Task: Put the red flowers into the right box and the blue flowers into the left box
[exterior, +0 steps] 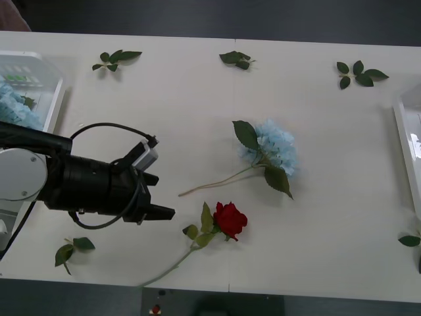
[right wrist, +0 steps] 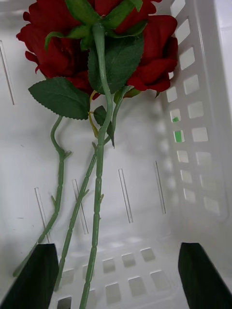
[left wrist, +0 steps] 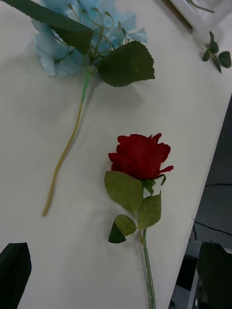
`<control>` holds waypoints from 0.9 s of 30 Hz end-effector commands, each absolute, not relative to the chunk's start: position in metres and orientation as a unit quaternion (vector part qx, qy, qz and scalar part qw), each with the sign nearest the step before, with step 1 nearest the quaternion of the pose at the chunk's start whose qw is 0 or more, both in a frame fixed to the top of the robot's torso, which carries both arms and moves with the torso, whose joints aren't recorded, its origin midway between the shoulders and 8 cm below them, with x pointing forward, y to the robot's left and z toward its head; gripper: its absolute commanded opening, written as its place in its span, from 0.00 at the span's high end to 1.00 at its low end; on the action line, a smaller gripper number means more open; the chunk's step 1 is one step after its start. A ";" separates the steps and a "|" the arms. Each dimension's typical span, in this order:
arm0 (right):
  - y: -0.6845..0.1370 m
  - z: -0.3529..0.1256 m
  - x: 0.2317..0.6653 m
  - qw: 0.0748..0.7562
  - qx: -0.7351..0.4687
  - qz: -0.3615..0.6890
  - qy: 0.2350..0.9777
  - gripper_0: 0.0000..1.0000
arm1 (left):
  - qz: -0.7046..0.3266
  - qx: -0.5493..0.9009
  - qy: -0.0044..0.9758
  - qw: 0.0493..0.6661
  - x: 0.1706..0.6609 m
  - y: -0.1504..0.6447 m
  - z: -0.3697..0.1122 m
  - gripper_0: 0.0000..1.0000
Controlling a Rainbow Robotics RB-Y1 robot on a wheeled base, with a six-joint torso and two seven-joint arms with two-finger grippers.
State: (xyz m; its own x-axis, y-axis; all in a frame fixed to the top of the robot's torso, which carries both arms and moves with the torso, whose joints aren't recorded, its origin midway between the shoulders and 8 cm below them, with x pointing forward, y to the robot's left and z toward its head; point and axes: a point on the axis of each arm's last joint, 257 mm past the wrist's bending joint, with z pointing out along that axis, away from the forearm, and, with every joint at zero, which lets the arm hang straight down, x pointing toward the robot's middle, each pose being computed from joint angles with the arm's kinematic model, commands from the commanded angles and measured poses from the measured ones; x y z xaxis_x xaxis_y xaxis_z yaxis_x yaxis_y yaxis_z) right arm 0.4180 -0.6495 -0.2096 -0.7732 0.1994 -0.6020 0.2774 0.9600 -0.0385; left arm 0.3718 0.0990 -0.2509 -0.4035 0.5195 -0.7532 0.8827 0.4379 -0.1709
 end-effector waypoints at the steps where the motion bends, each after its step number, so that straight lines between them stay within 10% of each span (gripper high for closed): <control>1: -0.658 -0.177 0.425 0.335 0.126 -0.074 0.931 0.00 | -0.253 0.506 0.764 0.311 0.365 0.096 -0.261 0.00; 27: -0.458 -0.133 0.466 0.287 0.099 0.193 0.933 0.00 | -0.218 0.549 0.746 0.306 0.343 0.034 -0.346 0.00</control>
